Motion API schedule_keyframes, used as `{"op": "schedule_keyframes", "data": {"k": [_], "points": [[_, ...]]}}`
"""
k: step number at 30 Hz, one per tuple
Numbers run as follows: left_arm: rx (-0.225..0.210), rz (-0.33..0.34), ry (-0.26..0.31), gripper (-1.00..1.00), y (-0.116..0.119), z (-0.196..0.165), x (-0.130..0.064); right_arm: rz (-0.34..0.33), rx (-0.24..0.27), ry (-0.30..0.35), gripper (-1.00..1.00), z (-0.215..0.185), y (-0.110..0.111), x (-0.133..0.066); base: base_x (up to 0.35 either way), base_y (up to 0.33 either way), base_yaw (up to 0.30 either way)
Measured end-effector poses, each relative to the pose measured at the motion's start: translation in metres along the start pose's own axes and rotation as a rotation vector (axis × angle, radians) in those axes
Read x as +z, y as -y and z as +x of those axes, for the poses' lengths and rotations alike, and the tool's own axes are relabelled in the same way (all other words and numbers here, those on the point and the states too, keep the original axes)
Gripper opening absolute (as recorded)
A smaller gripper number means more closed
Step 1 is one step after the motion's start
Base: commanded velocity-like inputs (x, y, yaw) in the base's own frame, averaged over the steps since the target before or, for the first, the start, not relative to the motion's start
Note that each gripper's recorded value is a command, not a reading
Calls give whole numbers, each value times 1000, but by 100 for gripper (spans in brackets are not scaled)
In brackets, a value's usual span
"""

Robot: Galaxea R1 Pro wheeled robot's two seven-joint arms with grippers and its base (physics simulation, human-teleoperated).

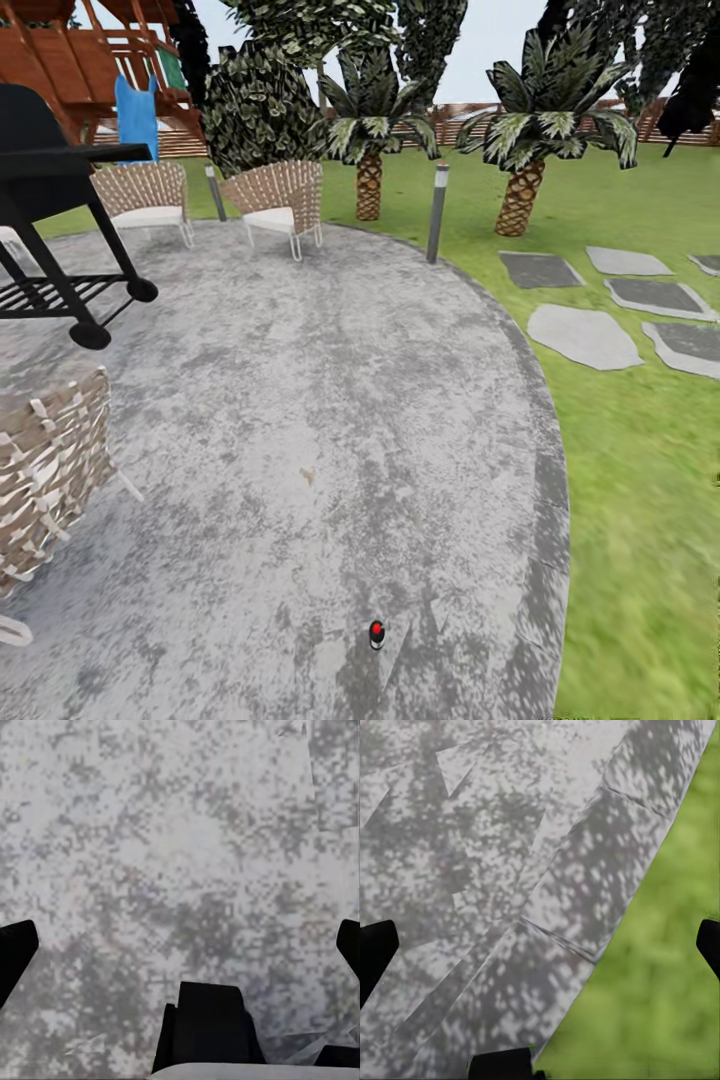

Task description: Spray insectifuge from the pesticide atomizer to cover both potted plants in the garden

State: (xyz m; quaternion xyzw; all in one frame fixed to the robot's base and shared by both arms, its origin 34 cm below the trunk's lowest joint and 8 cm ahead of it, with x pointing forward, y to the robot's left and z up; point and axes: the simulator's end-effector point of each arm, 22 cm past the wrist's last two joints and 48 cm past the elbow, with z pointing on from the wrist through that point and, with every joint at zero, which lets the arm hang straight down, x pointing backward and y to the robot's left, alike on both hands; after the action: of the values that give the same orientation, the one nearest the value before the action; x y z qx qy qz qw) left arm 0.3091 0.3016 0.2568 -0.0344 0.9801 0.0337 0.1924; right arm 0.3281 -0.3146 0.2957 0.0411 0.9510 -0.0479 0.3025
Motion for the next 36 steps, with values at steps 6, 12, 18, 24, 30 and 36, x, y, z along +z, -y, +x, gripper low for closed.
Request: {"op": "schedule_keyframes", "data": {"k": [6, 12, 18, 24, 30, 36], "points": [[0, -1, 0, 100, 0, 0, 0, 1, 0, -1, 100, 1, 0, 0, 141, 312, -300], [0, -1, 0, 100, 0, 0, 0, 1, 0, -1, 100, 1, 0, 0, 138, 314, -300], [-1, -1, 0, 100, 0, 0, 0, 1, 0, -1, 100, 1, 0, 0, 100, 328, -300], [0, -2, 0, 100, 0, 0, 0, 1, 0, -1, 100, 1, 0, 0, 91, 298, -300], [0, -2, 0, 100, 0, 0, 0, 0, 0, 0, 100, 0, 0, 0, 64, 182, -300], [1, -1, -1, 100, 0, 0, 0, 2, 0, 2, 100, -1, 0, 0, 1, 9, -300]]}}
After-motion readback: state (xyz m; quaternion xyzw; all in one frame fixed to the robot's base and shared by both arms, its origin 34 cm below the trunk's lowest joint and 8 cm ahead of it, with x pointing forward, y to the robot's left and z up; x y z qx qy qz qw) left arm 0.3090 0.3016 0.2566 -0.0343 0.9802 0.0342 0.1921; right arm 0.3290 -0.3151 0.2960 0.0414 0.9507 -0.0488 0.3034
